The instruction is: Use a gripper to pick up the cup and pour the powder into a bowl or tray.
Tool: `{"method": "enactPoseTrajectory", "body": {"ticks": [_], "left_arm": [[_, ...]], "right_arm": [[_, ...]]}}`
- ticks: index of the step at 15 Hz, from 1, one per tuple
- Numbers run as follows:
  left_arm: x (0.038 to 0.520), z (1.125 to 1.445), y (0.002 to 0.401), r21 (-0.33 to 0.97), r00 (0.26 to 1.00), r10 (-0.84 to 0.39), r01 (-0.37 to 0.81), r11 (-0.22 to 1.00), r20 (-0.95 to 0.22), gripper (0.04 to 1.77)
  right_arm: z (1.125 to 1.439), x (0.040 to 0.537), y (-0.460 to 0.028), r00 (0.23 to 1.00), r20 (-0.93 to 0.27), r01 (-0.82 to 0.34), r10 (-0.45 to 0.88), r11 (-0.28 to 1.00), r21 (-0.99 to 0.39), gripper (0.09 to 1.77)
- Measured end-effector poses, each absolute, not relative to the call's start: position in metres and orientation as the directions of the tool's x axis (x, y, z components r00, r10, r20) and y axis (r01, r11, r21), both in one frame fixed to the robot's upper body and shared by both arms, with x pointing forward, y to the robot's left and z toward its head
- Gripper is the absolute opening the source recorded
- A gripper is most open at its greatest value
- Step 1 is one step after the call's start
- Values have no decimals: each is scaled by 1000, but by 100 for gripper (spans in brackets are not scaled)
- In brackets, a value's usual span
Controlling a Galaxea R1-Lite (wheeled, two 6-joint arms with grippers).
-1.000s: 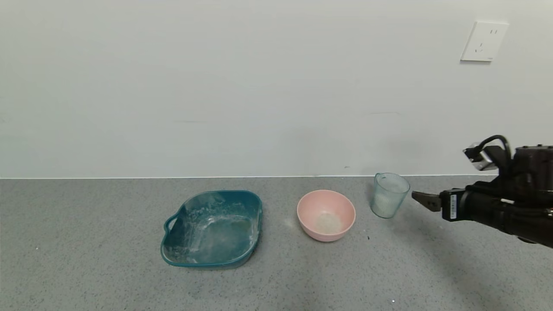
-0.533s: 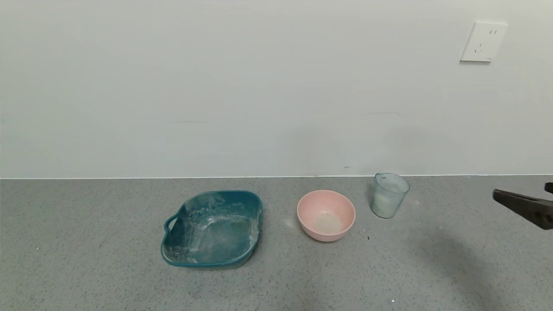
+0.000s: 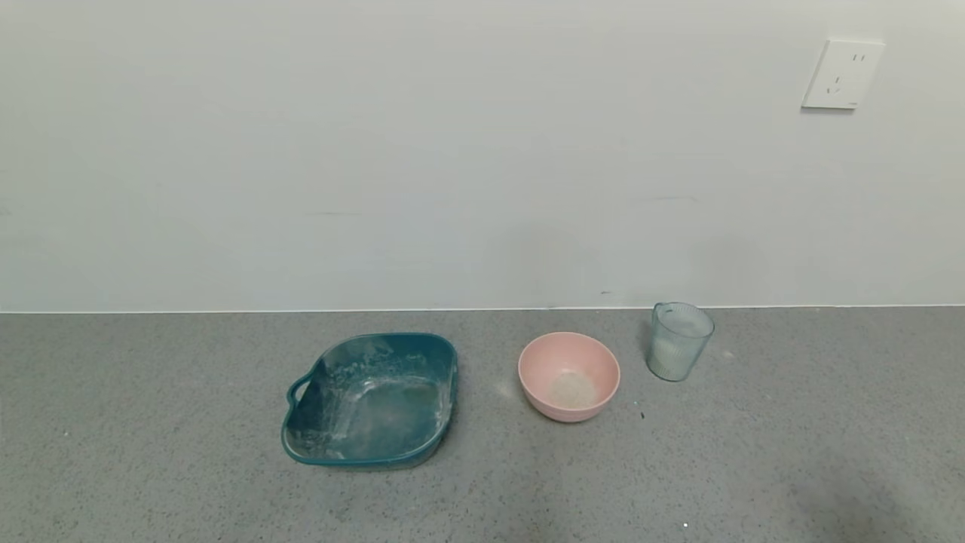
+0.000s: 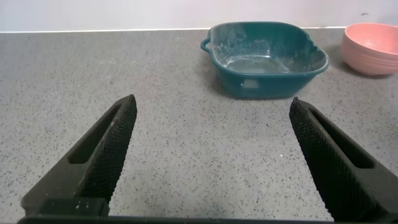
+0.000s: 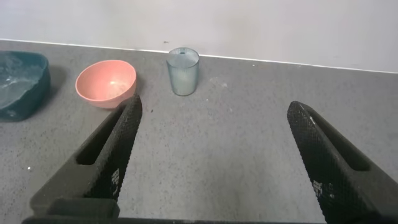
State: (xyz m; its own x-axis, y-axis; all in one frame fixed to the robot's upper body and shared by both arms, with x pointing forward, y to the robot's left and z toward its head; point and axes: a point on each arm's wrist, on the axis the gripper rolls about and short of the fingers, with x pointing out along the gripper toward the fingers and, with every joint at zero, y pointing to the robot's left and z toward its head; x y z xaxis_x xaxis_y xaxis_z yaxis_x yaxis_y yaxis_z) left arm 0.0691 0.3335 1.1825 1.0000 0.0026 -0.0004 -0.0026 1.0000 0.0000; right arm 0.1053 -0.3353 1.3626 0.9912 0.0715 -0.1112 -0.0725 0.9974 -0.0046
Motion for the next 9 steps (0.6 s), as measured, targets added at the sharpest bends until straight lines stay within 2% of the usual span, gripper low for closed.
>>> {"method": "enactPoseTrajectory", "body": {"ticks": [5, 9], "left_arm": [[69, 1182, 334, 0, 1000, 3, -3, 1000, -1, 176], [69, 1182, 334, 0, 1000, 2, -2, 1000, 0, 176]], "right_arm": [[1337, 49, -338, 998, 26, -64, 64, 998, -16, 170], [1312, 25, -337, 992, 123, -30, 32, 999, -21, 170]]}}
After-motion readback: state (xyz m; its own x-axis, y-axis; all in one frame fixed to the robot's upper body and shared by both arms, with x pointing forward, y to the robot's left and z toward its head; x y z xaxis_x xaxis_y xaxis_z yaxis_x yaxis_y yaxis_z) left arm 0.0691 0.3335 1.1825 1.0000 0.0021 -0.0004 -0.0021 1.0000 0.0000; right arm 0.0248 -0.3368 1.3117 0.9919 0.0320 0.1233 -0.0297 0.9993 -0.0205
